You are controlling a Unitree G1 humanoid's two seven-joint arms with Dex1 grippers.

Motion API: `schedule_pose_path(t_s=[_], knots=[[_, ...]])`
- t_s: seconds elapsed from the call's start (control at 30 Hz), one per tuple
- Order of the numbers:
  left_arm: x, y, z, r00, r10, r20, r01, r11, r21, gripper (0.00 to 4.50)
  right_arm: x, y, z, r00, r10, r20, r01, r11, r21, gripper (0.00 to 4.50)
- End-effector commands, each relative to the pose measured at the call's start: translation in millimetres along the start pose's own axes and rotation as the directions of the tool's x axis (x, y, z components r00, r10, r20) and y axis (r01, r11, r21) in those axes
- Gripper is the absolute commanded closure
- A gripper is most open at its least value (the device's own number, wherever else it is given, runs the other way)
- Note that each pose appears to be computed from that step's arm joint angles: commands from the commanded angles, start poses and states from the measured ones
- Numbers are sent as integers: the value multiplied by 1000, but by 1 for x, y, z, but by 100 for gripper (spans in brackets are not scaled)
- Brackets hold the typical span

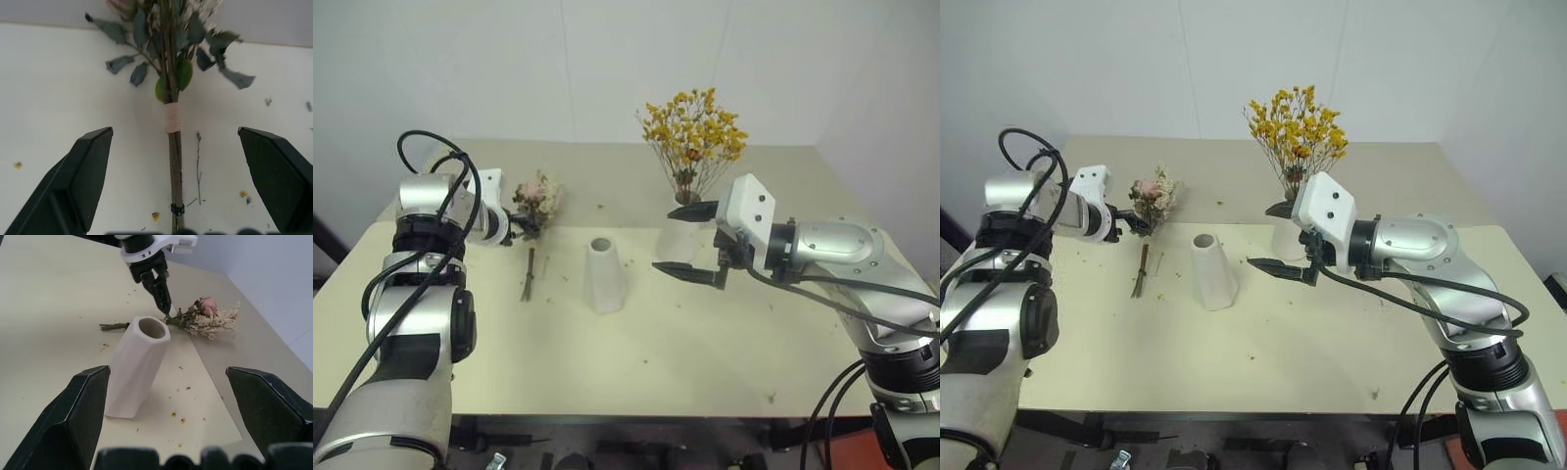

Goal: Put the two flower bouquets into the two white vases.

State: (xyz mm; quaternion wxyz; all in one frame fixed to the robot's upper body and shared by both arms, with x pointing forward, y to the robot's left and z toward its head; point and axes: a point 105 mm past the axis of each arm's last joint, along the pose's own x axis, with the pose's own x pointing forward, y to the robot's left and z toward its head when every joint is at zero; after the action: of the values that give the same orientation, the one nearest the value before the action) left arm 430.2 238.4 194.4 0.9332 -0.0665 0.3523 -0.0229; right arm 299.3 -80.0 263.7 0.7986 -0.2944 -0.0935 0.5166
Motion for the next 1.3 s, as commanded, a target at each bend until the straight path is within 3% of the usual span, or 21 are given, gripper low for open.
schedule_pose_path(t_s=[0.03,0.27,0.5,0.63,0.97,1.07,1.17,1.3], knots=[[-4,-2,20,997,-3,79,3,1000,-5,0,-8,-5,12,998,-60,27,61,998,-34,4],[13,-16,14,996,-43,77,38,998,58,0,-8,-4,6,996,-92,15,93,996,-18,4],[28,-18,-4,997,-55,50,54,998,21,0,-9,-9,8,991,-134,24,134,991,-24,4],[36,-17,-9,998,-26,58,25,1000,11,89,-10,-9,7,990,-142,20,143,989,-24,0],[38,-11,-12,997,-4,71,5,1000,-22,424,-10,-10,4,986,-168,16,168,985,-36,0],[37,-3,-6,993,59,104,-61,998,19,442,-11,-10,4,985,-170,16,171,985,-28,0],[26,10,19,957,178,229,-200,976,80,442,-11,-11,1,984,-175,11,176,984,-30,0],[0,15,60,894,199,401,-220,976,7,442,-10,-11,-3,983,-185,0,185,982,-29,0]])
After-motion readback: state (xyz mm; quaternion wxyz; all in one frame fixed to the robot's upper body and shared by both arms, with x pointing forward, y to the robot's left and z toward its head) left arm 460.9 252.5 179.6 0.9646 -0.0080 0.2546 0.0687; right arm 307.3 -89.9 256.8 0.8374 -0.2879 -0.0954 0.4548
